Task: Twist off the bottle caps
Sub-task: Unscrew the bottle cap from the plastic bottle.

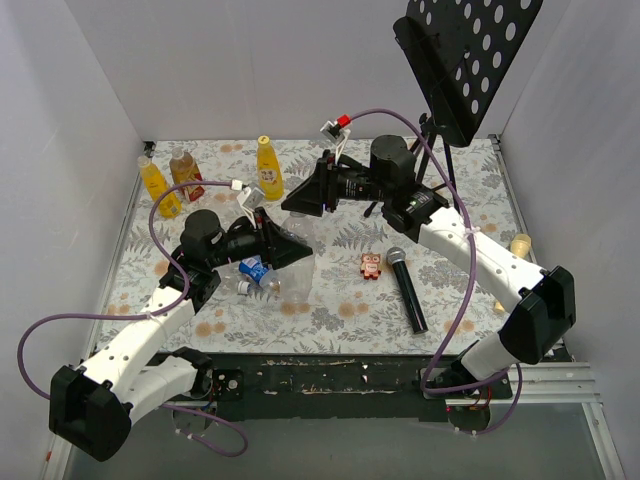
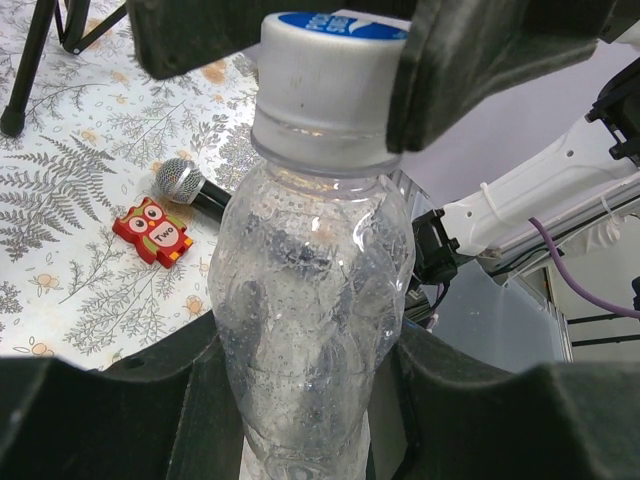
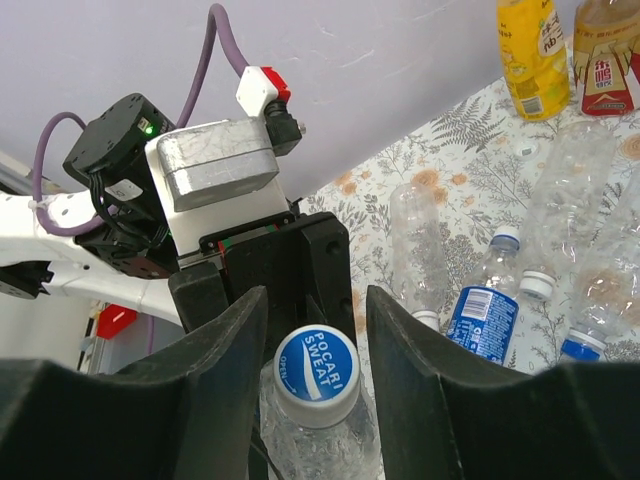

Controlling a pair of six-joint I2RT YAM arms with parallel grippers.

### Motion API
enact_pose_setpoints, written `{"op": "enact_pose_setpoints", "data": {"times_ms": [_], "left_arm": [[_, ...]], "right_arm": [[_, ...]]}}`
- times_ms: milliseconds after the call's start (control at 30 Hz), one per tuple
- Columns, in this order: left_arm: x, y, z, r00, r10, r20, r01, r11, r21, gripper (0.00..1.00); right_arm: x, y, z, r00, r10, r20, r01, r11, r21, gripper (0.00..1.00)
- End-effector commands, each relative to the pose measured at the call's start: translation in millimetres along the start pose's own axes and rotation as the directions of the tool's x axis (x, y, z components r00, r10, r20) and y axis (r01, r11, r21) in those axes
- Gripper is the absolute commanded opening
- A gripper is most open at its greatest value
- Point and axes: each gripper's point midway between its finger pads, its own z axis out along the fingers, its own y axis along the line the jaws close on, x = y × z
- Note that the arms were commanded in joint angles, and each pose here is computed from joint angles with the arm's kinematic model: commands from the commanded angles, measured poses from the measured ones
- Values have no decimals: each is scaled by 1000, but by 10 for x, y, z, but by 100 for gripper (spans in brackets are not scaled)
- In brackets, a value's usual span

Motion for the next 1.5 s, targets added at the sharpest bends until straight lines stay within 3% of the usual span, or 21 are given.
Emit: {"op": "enact_pose_setpoints", "data": {"times_ms": [0,167,300,400,433,467,600,667,767,867,933,967,1033,1067,1133,1267,1333,1467], "left_arm": [[-64,-50,-2,999,17,31,-17,1000,12,0],[-87,-51,7,999,1,45,-2,1000,13,0],[-98,-45,14,999,-11,50,10,1000,10,0],[-117,-41,14,998,-18,58,18,1000,3,0],[-116,-32,12,998,-20,59,21,1000,0,0],[-108,-36,15,998,-22,56,21,1000,3,0],[-22,-149,-16,999,3,36,-5,997,80,0],[38,-313,-76,999,46,13,-48,983,179,0],[127,-637,-266,991,129,-47,-97,901,424,0],[119,-990,-479,965,255,-59,-167,775,609,0],[129,-1063,-521,946,311,-88,-180,732,657,0],[103,-1040,-481,943,309,-120,-156,733,662,0],[3,-1001,-394,935,326,-141,-154,729,667,0],[-41,-984,-360,931,338,-136,-165,726,668,0],[-99,-927,-299,927,341,-159,-157,734,661,0],[-233,-863,-173,936,333,-115,-196,763,616,0],[-259,-663,-40,918,387,-85,-294,810,508,0],[-223,-481,-12,935,333,-120,-273,893,357,0]], "right_arm": [[-175,85,13,998,-43,42,44,999,-22,51],[-146,61,24,999,-36,41,36,999,-18,55],[-154,35,55,999,-26,35,27,1000,-15,47],[-134,23,67,999,-25,30,26,1000,-15,35],[-135,33,70,999,-26,29,26,999,-21,23],[-139,51,67,999,-34,30,35,999,-31,2],[-187,213,46,995,-100,22,102,989,-107,1],[-161,420,5,984,-176,7,172,958,-231,1],[-64,935,-232,953,-299,44,277,808,-521,1],[137,1572,-672,863,-472,180,429,497,-754,1],[293,1932,-792,759,-617,207,487,327,-810,1],[386,2021,-776,725,-655,211,487,270,-831,1],[451,2157,-759,742,-637,208,452,247,-857,1],[450,2151,-735,752,-634,180,427,260,-866,15],[293,2048,-702,795,-588,148,410,342,-846,78],[-219,1744,-663,866,-487,112,399,538,-742,85],[-468,1575,-663,894,-434,110,391,637,-664,86],[-676,1209,-631,925,-365,105,367,786,-497,88]]}}
